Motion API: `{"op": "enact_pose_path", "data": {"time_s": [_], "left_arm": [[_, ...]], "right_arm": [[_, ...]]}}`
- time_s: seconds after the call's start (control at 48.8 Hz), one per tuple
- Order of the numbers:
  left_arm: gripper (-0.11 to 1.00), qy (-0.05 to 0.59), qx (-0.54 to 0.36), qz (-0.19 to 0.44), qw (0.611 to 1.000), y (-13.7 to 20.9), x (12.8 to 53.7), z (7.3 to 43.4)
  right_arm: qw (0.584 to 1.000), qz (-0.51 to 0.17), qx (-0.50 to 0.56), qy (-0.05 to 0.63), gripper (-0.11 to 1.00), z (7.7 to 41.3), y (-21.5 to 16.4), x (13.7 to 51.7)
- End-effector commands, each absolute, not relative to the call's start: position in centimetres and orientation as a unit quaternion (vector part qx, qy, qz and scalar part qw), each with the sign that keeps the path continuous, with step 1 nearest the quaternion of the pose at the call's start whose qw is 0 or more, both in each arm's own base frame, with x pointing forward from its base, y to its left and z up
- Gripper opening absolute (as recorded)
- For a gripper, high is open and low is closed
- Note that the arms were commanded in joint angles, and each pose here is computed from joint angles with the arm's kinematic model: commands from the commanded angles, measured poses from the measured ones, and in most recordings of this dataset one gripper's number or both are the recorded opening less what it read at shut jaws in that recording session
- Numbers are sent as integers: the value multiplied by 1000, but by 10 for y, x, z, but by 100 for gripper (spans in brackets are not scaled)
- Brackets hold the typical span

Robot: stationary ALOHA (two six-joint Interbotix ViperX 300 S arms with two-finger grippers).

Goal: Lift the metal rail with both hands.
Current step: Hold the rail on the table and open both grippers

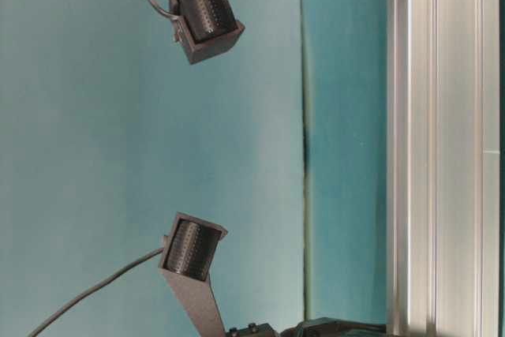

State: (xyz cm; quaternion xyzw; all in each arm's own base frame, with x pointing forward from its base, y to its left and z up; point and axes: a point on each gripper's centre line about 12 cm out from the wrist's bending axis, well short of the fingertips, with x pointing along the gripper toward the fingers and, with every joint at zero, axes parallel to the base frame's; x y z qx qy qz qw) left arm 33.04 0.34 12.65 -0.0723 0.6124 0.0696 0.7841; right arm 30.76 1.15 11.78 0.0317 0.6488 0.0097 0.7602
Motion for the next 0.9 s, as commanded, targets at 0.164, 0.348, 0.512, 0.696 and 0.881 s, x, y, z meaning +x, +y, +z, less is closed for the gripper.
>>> {"op": "enact_pose_path", "data": {"time_s": [0.164,0.348,0.512,0.696,0.881], "left_arm": [[33,606,-91,88,785,15,331,129],[33,597,-91,86,792,13,334,128],[33,600,-90,83,791,8,334,125],[33,602,-89,82,789,7,332,123],[33,587,-84,74,802,5,335,123]], "right_arm": [[759,16,32,650,38,117,18,308],[756,16,31,654,38,113,17,307],[756,15,31,654,38,110,17,308],[752,15,31,658,38,105,17,307],[754,13,33,656,38,102,17,305]]}}
